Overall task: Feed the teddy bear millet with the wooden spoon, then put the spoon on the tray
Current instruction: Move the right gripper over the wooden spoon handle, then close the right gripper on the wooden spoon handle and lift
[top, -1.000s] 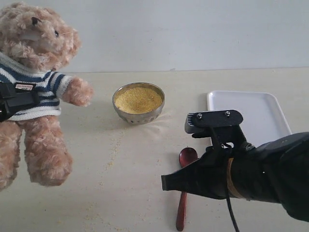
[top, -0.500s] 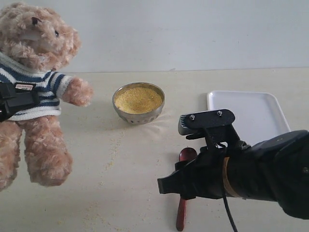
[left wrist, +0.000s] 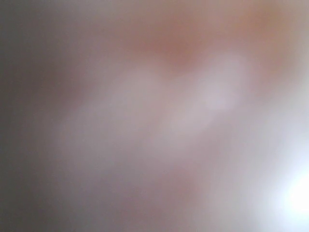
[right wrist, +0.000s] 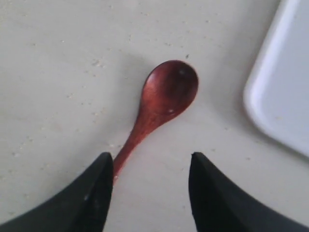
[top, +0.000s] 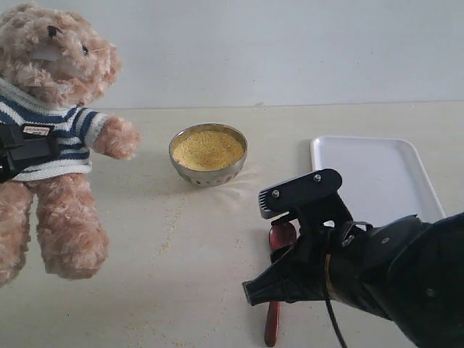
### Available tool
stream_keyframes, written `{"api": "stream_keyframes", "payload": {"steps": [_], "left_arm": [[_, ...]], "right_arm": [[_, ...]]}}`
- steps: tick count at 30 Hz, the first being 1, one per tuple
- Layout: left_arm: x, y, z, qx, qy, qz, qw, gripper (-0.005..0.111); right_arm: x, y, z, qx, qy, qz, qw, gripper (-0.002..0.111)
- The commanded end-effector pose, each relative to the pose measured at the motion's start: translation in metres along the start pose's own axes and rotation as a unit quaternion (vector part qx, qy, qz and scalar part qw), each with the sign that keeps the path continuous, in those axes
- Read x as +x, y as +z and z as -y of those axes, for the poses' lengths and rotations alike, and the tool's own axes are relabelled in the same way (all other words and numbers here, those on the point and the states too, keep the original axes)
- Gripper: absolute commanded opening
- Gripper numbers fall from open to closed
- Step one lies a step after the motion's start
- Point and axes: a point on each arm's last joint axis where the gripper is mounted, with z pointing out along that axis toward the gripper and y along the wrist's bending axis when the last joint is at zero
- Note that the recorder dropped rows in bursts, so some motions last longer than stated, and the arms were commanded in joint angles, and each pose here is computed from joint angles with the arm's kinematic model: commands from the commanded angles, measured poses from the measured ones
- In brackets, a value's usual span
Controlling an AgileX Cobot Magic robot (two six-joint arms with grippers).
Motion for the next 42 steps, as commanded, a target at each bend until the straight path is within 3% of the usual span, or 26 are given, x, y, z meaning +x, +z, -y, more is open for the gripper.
{"api": "stream_keyframes", "payload": {"steps": [1,4,8,12,16,19,26,34,42], "left_arm": [[-0.002,0.000,0.002,0.009,-0.004,0.005,1.000,0.005],[-0.002,0.000,0.002,0.009,-0.004,0.005,1.000,0.005],[-0.002,0.000,0.002,0.009,-0.004,0.005,1.000,0.005],[-0.002,0.000,0.002,0.009,0.003,0.005,1.000,0.005],[-0.002,0.000,0.002,0.009,0.015,0.006,1.000,0.005],[-0.002,0.000,0.002,0.009,0.015,0.006,1.000,0.005],[-0.002,0.000,0.002,0.009,0.015,0.006,1.000,0.005],[-0.001,0.000,0.003,0.013,0.015,0.005,1.000,0.005],[-0.001,0.000,0.004,0.017,0.015,0.004,1.000,0.005]], "right_arm": [[0.004,-0.005,-0.016,-0.011,0.046,0.009,0.999,0.049],[0.007,-0.008,-0.020,0.009,0.057,0.016,0.998,0.049],[0.015,-0.012,-0.033,-0.012,0.073,-0.006,0.997,0.049],[0.017,-0.008,-0.027,0.073,0.038,0.030,0.996,0.049],[0.027,-0.004,-0.039,0.035,0.025,0.001,0.999,0.049],[0.026,-0.011,-0.045,0.064,0.012,0.030,0.997,0.049],[0.045,0.007,-0.054,0.050,0.004,-0.026,0.998,0.049],[0.044,0.012,-0.043,0.091,0.029,-0.028,0.995,0.049],[0.044,0.014,-0.044,0.071,0.027,-0.036,0.996,0.049]]}}
